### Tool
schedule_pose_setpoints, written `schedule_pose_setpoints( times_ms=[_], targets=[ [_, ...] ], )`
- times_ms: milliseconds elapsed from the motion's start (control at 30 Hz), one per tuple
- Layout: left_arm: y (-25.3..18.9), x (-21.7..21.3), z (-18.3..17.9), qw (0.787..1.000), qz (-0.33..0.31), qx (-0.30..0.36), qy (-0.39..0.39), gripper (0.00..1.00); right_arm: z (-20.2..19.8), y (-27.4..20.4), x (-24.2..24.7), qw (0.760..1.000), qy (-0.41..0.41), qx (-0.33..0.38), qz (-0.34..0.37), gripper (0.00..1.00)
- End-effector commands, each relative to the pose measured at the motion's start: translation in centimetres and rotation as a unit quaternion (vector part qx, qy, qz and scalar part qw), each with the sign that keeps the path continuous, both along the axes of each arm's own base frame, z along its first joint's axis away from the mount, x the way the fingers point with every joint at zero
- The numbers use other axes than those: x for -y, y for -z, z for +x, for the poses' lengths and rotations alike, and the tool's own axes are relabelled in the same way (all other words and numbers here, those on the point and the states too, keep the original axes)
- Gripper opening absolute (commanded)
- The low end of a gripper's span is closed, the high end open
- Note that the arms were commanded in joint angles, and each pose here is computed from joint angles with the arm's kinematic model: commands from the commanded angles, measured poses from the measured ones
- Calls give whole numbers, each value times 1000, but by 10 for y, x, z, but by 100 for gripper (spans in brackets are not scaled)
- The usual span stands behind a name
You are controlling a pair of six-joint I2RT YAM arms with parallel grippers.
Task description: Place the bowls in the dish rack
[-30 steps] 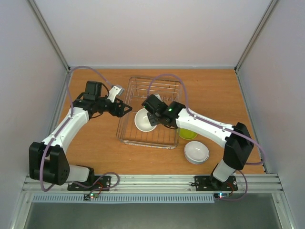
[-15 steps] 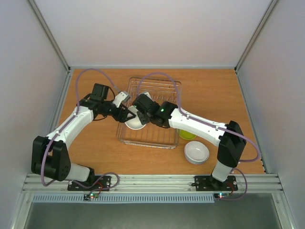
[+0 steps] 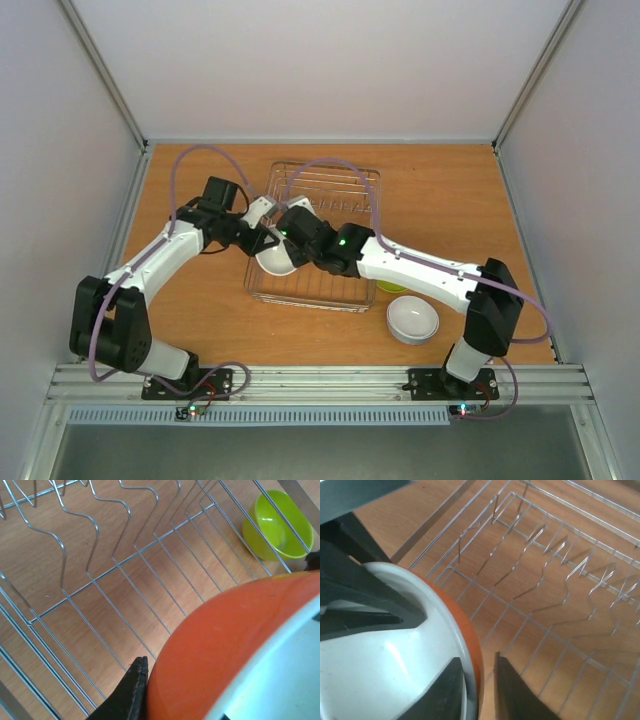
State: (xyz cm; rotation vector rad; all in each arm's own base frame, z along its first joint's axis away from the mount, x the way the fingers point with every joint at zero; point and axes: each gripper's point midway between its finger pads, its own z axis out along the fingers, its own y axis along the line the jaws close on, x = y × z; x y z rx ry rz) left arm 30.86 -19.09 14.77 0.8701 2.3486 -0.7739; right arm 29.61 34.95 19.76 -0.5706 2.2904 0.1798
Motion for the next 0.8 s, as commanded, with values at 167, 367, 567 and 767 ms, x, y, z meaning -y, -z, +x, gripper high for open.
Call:
schedule_pose_setpoints(
  times_ms=[167, 367, 567, 767],
  targets=[
    [-24, 17, -19, 995, -65, 30, 74, 1, -25, -33, 27, 992, -26, 15, 126, 75],
    [-43, 22, -35, 983, -145, 24, 115, 1, -57, -50, 21, 949, -119, -51, 287, 87],
    [-56, 19, -43, 967, -215, 2, 139, 1, -73, -52, 12, 906, -164, -109, 373, 91],
    [-61, 19, -50, 957, -243, -20, 160, 1, -87, -59, -7, 862, -224, -131, 434, 99]
  ],
)
